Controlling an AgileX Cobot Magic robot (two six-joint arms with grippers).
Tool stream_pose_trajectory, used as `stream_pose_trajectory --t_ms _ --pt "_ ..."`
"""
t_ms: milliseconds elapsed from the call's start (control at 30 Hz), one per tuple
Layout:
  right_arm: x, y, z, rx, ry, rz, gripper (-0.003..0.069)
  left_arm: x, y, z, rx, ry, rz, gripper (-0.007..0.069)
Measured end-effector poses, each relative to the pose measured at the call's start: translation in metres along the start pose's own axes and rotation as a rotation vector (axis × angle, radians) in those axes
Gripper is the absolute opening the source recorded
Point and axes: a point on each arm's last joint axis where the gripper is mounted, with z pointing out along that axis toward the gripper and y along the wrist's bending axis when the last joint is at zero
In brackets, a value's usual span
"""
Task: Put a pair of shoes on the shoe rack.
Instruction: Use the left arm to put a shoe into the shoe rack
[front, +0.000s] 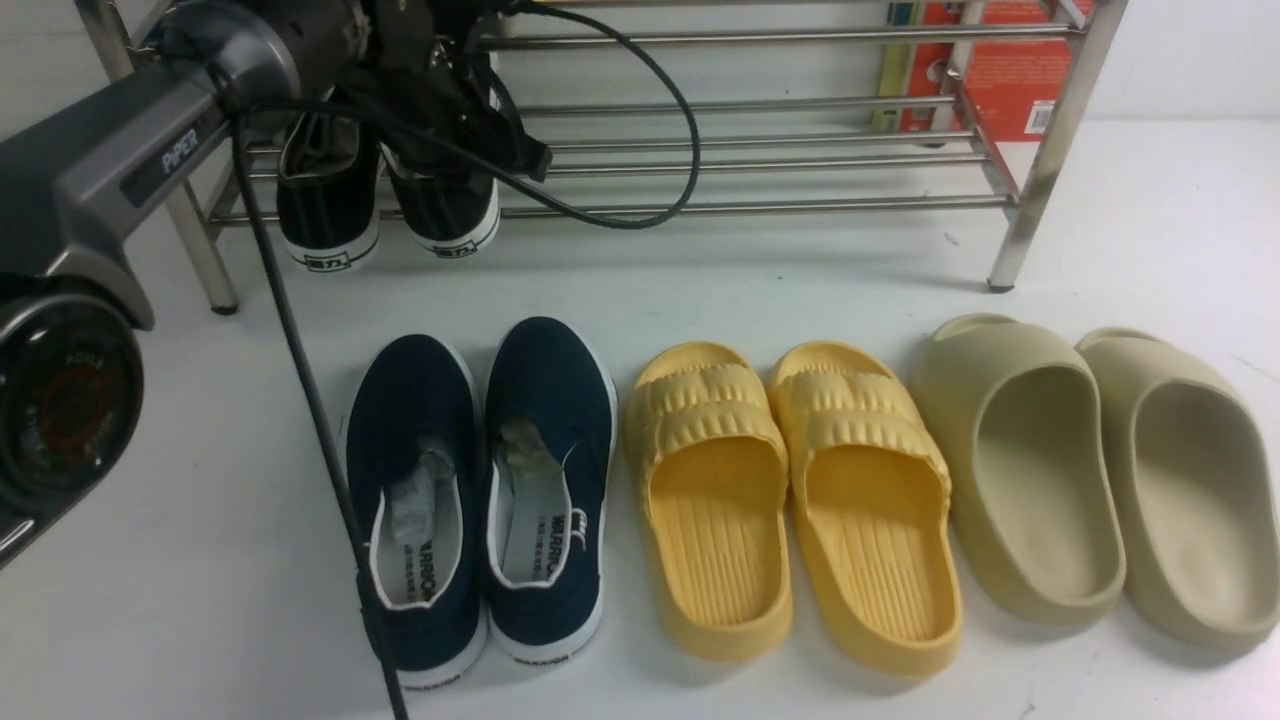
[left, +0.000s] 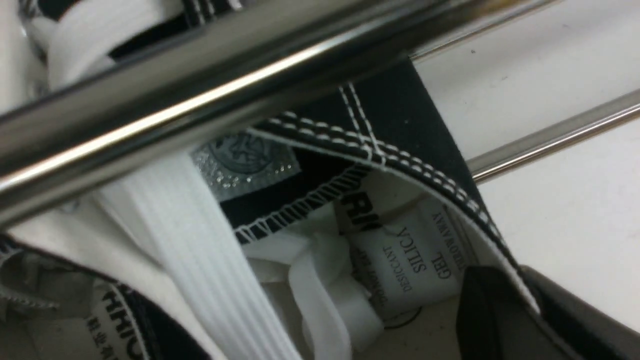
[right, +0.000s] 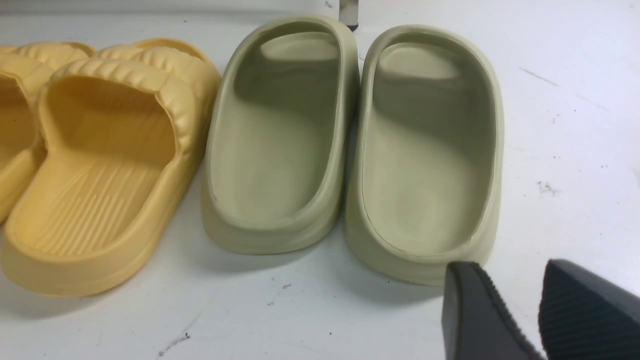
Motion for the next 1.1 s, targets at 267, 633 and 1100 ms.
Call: stream_pose_trajectory --t_ms 267,633,1100 --pt "0.0000 0.0000 0.0000 0.000 0.000 0.000 0.0239 -0.0018 -0.0001 0.0000 0.002 -0.020 -0.003 -0.0013" --pt "0.0000 0.0000 0.0000 0.000 0.000 0.000 0.0239 0.0000 -0.0004 0.0000 0.005 0.000 -0.004 -0.0011" --pt "0.0000 0.0000 0.0000 0.000 0.000 0.000 0.0239 -0.0002 0.0014 -0.0010 -0.015 0.001 0.015 0.0057"
